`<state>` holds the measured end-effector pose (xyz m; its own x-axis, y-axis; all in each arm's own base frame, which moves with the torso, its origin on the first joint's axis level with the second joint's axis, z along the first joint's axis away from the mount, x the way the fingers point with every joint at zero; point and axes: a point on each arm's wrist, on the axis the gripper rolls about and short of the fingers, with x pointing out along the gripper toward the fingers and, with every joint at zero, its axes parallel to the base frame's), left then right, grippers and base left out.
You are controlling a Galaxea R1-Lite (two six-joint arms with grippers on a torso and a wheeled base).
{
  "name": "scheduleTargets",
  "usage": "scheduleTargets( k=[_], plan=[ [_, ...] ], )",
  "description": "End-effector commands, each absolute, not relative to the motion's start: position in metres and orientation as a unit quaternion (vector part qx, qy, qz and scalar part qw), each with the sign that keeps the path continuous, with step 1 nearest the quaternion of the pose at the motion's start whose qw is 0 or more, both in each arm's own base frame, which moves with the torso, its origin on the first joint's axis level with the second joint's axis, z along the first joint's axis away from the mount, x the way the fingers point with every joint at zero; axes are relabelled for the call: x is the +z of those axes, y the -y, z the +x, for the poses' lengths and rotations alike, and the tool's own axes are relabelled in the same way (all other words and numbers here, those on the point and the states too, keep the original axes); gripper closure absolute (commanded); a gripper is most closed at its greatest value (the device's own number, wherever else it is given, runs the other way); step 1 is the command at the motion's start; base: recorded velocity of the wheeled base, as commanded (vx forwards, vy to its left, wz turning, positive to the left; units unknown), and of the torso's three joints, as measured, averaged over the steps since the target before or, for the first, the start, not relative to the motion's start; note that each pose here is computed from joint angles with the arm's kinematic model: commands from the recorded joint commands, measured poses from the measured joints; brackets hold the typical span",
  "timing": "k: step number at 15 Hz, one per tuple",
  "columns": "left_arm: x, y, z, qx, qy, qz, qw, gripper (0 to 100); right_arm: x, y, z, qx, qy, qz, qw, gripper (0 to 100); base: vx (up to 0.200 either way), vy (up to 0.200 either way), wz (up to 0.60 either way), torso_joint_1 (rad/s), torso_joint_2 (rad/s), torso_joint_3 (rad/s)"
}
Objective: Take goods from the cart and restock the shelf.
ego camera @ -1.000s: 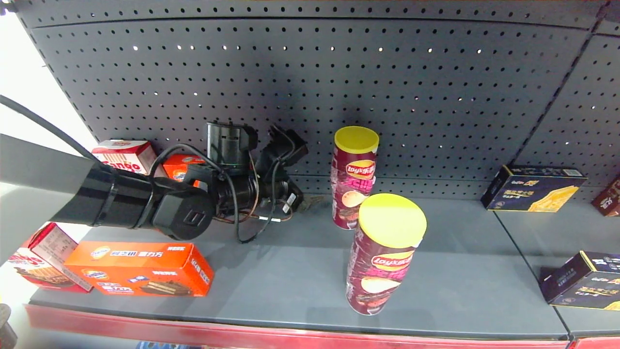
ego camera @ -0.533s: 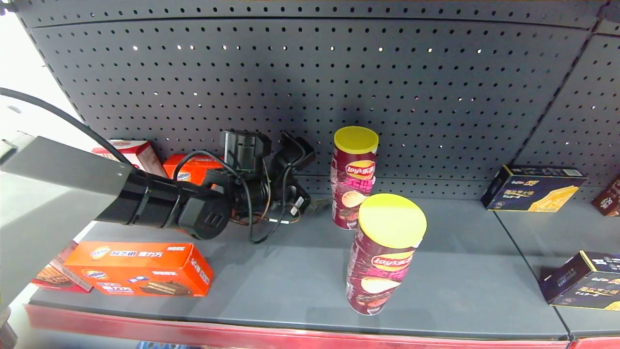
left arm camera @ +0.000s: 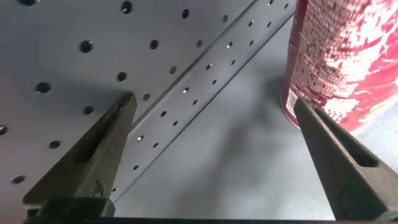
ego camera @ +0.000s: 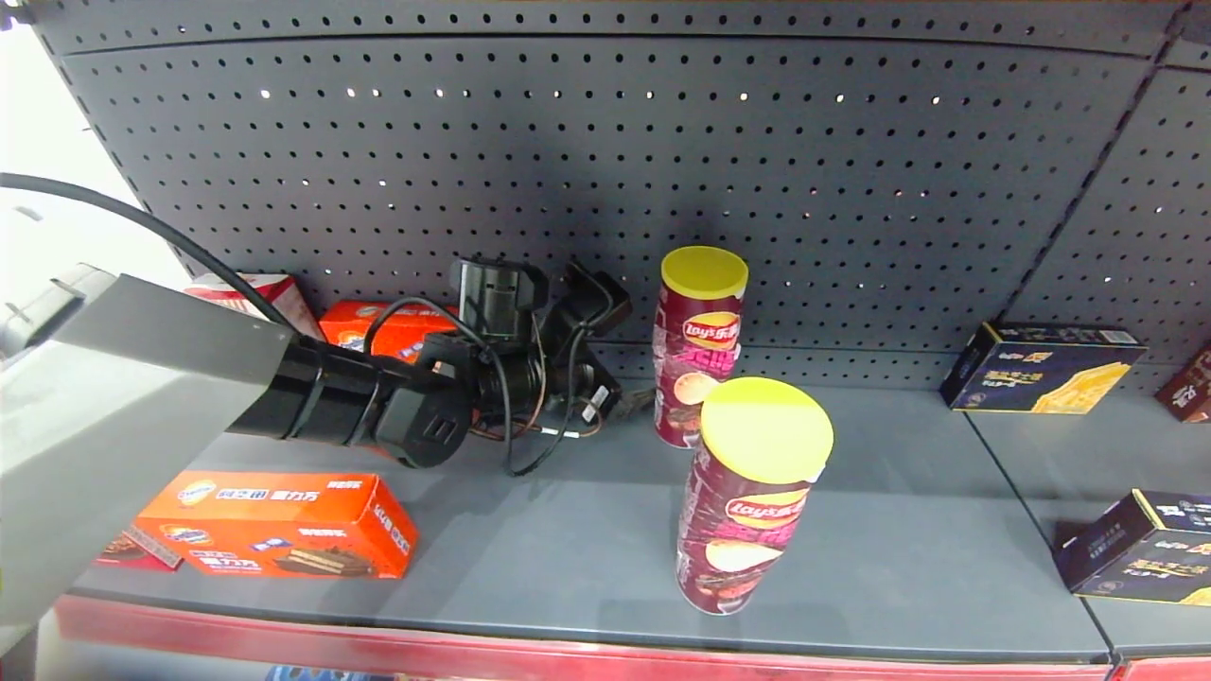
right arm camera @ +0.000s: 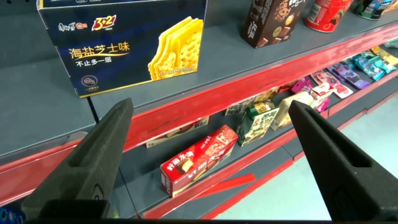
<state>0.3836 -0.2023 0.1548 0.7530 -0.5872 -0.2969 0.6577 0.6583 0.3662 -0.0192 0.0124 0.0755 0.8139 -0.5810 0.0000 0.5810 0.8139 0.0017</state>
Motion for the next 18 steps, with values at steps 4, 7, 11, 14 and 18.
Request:
scheduleTargets(
  k=[4, 7, 11, 14, 18],
  plan=[
    [0.152, 0.207, 0.383, -0.348, -0.077, 0.231, 0.905, 0, 0.076, -0.012, -0.019, -0.305, 0.001, 0.001, 0.952, 0, 0.000, 0.000, 0.00, 0.000, 0.00, 0.000],
    [0.152, 0.207, 0.383, -0.348, -0.078, 0.231, 0.905, 0, 0.076, -0.012, -0.019, -0.305, 0.001, 0.001, 0.952, 0, 0.000, 0.000, 0.00, 0.000, 0.00, 0.000],
    [0.153, 0.206, 0.381, -0.345, -0.078, 0.229, 0.907, 0, 0.076, -0.012, -0.019, -0.305, 0.001, 0.001, 0.952, 0, 0.000, 0.000, 0.00, 0.000, 0.00, 0.000],
    [0.189, 0.199, 0.368, -0.319, -0.054, 0.191, 0.927, 0, 0.075, -0.012, -0.019, -0.305, 0.000, 0.001, 0.952, 0, 0.000, 0.000, 0.00, 0.000, 0.00, 0.000],
    [0.241, 0.201, 0.334, -0.284, 0.036, 0.132, 0.949, 0, 0.075, -0.012, -0.019, -0.305, 0.000, 0.001, 0.952, 0, 0.000, 0.000, 0.00, 0.000, 0.00, 0.000]
  ],
)
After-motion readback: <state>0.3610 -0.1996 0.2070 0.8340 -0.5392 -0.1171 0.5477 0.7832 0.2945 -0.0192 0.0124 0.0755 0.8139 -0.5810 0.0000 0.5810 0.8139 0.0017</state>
